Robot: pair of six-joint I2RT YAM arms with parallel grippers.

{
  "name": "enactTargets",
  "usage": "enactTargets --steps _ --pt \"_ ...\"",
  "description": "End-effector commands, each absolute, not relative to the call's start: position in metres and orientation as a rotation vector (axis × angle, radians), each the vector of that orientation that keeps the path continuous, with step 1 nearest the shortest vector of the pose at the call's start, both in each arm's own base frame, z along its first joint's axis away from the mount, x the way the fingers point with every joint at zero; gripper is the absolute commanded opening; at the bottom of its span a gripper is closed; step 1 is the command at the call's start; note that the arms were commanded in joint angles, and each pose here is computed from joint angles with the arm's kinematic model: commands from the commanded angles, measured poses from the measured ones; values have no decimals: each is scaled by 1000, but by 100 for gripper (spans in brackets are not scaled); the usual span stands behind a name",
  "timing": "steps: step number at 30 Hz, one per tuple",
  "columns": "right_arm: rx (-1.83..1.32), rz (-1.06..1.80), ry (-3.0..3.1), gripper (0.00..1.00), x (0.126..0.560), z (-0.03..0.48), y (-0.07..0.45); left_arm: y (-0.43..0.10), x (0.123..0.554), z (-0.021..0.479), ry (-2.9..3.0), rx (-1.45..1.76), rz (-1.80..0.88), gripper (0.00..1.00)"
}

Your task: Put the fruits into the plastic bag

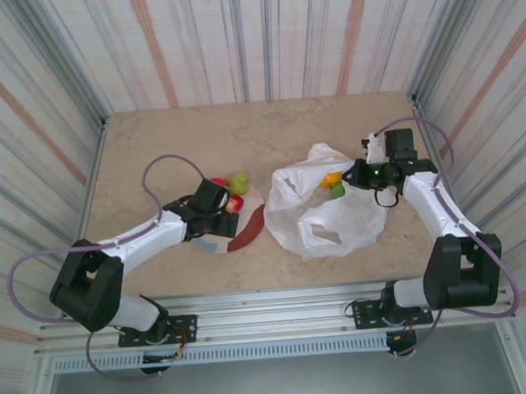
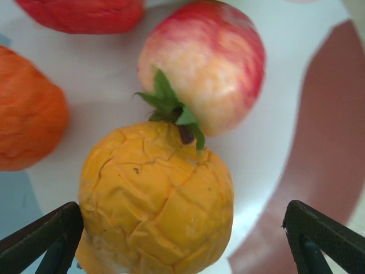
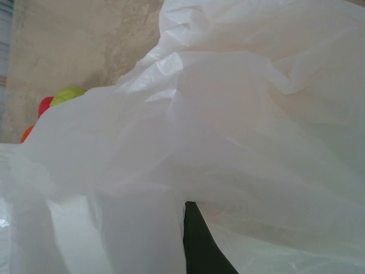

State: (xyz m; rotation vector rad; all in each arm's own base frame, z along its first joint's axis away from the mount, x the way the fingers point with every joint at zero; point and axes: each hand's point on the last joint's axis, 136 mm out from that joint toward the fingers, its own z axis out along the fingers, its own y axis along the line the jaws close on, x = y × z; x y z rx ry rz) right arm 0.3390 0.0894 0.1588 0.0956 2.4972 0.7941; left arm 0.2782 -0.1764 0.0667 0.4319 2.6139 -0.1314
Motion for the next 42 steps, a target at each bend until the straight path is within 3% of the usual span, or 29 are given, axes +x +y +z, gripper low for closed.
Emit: enactTargets --steps 1,24,32,42 --pt "106 818 2504 0 340 155 92 -181 267 71 2595 434 -121 95" --pt "101 818 2510 0 338 154 93 -178 290 53 2570 573 48 96" --pt "103 816 2515 0 338 153 93 -180 296 44 2581 591 82 90" --pt "103 819 2518 0 337 151 93 -171 290 47 2577 546 91 73"
